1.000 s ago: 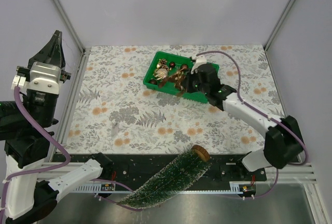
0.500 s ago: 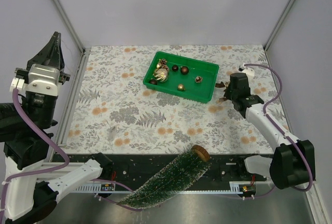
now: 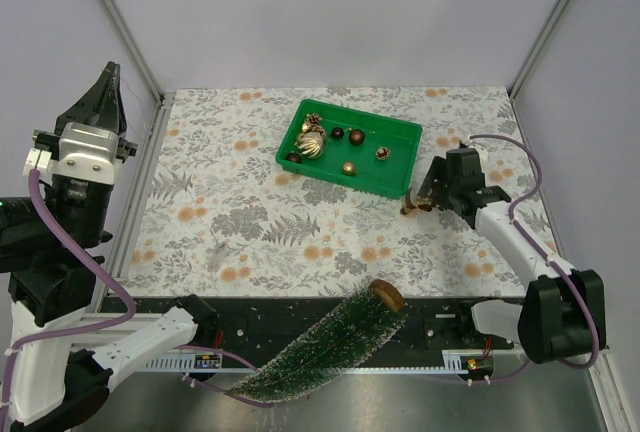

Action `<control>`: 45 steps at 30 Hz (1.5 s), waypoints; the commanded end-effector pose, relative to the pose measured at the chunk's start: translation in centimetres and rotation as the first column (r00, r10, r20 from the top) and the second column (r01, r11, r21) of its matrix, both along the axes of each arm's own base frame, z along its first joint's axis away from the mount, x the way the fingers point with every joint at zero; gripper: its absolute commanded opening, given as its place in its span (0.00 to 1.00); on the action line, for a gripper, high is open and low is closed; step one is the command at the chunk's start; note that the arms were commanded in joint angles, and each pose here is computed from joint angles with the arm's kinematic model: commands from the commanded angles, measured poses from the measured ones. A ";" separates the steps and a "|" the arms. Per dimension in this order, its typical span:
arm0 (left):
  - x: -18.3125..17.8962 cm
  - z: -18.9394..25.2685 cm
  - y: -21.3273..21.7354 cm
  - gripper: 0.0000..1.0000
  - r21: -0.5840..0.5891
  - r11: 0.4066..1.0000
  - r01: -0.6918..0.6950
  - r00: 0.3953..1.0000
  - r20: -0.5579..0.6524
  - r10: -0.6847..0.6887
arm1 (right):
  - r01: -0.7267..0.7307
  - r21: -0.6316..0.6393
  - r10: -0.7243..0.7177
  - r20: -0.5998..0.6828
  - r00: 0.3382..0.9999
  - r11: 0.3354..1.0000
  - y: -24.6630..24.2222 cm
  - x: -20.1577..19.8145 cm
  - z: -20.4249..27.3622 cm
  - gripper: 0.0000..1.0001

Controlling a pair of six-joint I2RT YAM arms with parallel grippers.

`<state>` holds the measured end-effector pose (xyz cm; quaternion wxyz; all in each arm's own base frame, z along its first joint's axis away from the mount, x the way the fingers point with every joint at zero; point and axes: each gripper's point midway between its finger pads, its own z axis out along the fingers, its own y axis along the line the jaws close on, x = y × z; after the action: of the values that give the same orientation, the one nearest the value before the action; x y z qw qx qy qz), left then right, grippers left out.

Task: Decorate the small christmas tree

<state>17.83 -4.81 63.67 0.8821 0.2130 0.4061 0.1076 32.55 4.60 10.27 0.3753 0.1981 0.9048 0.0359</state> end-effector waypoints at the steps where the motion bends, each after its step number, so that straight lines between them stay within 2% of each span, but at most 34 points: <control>1: -0.5 0.7 0.5 0.06 -0.029 1.000 0.000 1.000 0.021 0.000 | -0.260 0.212 0.235 0.133 0.963 0.942 5.6 -1.8 4.9 0.81; 3: -0.3 0.6 0.3 0.06 -0.028 1.000 0.003 1.000 0.017 -0.003 | -0.455 0.258 0.403 0.229 0.886 0.852 9.0 -3.2 7.2 0.78; 5: -0.2 0.6 0.2 0.06 -0.027 1.000 0.005 1.000 0.018 -0.004 | -0.638 0.285 0.557 0.318 0.767 0.716 12.1 -5.2 9.4 0.75; 6: -0.2 0.6 0.2 0.06 -0.028 1.000 0.003 1.000 0.017 -0.003 | -0.688 0.288 0.601 0.339 0.724 0.666 13.2 -6.1 10.0 0.75; 8: -0.1 0.6 0.1 0.06 -0.030 1.000 0.004 1.000 0.015 -0.003 | -0.739 0.256 0.671 0.310 0.674 0.624 14.6 -7.4 9.9 0.76; 9: -0.1 0.7 0.2 0.06 -0.031 1.000 0.004 1.000 0.016 -0.003 | -0.775 0.249 0.713 0.306 0.632 0.580 15.4 -8.2 9.9 0.77; 11: -0.1 0.7 0.2 0.06 -0.032 0.999 0.005 1.000 0.015 -0.004 | -0.861 0.265 0.789 0.349 0.505 0.434 17.9 -10.9 10.3 0.77; 13: -0.1 0.6 0.1 0.06 -0.030 1.000 0.003 1.000 0.013 -0.002 | -0.933 0.257 0.836 0.427 0.343 0.251 20.3 -14.5 11.6 0.79; 16: 0.0 0.5 0.1 0.06 -0.023 1.000 0.000 1.000 0.013 0.000 | -0.977 0.210 0.853 0.505 0.132 0.027 22.8 -19.4 13.2 0.82; 17: 0.1 0.5 0.1 0.06 -0.022 1.000 -0.002 1.000 0.011 0.002 | -0.980 0.197 0.847 0.526 0.078 -0.032 23.3 -20.7 13.7 0.83; 20: 0.3 0.4 -0.1 0.06 -0.017 1.000 -0.002 1.000 0.008 0.002 | -0.971 0.185 0.833 0.553 -0.022 -0.149 24.5 -23.4 14.4 0.85; 22: 0.4 0.4 -0.2 0.06 -0.015 1.000 -0.001 1.000 0.008 0.001 | -0.965 0.165 0.841 0.534 -0.085 -0.202 25.5 -25.0 14.1 0.85; 27: 0.4 0.4 -0.2 0.06 -0.014 1.000 -0.003 1.000 0.006 0.003 | -0.938 0.149 0.895 0.376 -0.239 -0.313 27.9 -30.0 11.1 0.85; 35: 0.4 0.3 -0.2 0.06 -0.012 1.000 -0.004 1.000 0.006 0.004 | -0.910 0.142 0.886 0.326 -0.329 -0.389 29.5 -32.2 10.2 0.84; 41: 0.4 0.5 -0.2 0.06 -0.014 1.000 -0.004 1.000 0.008 0.004 | -0.868 0.190 0.882 0.216 -0.420 -0.460 30.1 -34.8 7.1 0.80; 45: 0.4 0.5 -0.1 0.06 -0.013 1.000 -0.006 1.000 0.010 0.006 | -0.866 0.209 0.889 0.167 -0.427 -0.455 30.2 -35.2 5.4 0.75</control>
<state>18.19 -5.08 63.53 0.8801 0.2158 0.4091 0.1076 -2.71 34.36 15.92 0.0919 -0.5972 0.6528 0.4570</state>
